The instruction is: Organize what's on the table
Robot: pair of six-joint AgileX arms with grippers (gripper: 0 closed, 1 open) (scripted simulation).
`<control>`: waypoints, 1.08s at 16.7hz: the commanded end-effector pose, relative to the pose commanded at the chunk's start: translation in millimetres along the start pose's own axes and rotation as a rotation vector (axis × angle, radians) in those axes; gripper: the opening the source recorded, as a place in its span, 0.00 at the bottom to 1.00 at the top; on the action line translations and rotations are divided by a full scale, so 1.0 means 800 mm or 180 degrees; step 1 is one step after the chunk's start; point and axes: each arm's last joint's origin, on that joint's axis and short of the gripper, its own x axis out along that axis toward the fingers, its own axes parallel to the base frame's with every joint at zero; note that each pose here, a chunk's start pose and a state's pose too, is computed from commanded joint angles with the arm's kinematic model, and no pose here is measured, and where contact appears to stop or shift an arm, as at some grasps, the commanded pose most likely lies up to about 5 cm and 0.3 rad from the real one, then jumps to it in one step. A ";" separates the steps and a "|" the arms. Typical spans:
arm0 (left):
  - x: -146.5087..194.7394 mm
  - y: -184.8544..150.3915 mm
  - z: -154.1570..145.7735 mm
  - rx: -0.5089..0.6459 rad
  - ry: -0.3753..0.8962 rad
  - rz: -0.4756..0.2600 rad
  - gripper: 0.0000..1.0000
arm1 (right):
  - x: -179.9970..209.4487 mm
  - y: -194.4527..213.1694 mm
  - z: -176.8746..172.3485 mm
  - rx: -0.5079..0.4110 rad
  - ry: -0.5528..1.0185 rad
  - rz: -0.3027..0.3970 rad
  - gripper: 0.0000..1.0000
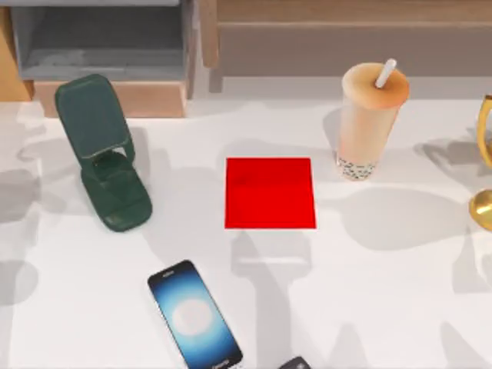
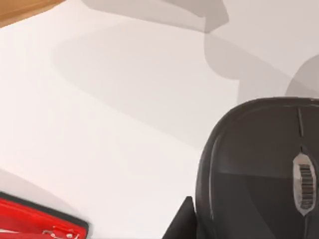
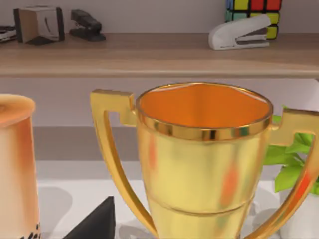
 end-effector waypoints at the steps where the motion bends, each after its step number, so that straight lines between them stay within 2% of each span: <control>1: -0.006 -0.005 0.000 0.0037 -0.0036 0.0001 0.00 | 0.000 0.000 0.000 0.0000 0.0000 0.0000 1.00; 3: -0.032 -0.029 0.001 0.0199 -0.0199 0.0001 0.00 | 0.000 0.000 0.000 0.0000 0.0000 0.0000 1.00; 5: -0.070 -0.071 -0.001 0.0435 -0.0462 -0.0015 0.00 | 0.000 0.000 0.000 0.0000 0.0000 0.0000 1.00; 9: -0.142 -0.192 -0.025 0.0863 -0.1040 -0.0183 0.00 | 0.000 0.000 0.000 0.0000 0.0000 0.0000 1.00; 11: -0.150 -0.261 -0.041 0.0964 -0.1144 -0.0313 0.00 | 0.000 0.000 0.000 0.0000 0.0000 0.0000 1.00; 14: -0.098 -0.364 -0.064 0.0951 -0.0850 -0.0344 0.00 | 0.000 0.000 0.000 0.0000 0.0000 0.0000 1.00; 18: 0.031 -0.466 -0.100 0.0786 -0.0204 -0.0056 0.00 | 0.000 0.000 0.000 0.0000 0.0000 0.0000 1.00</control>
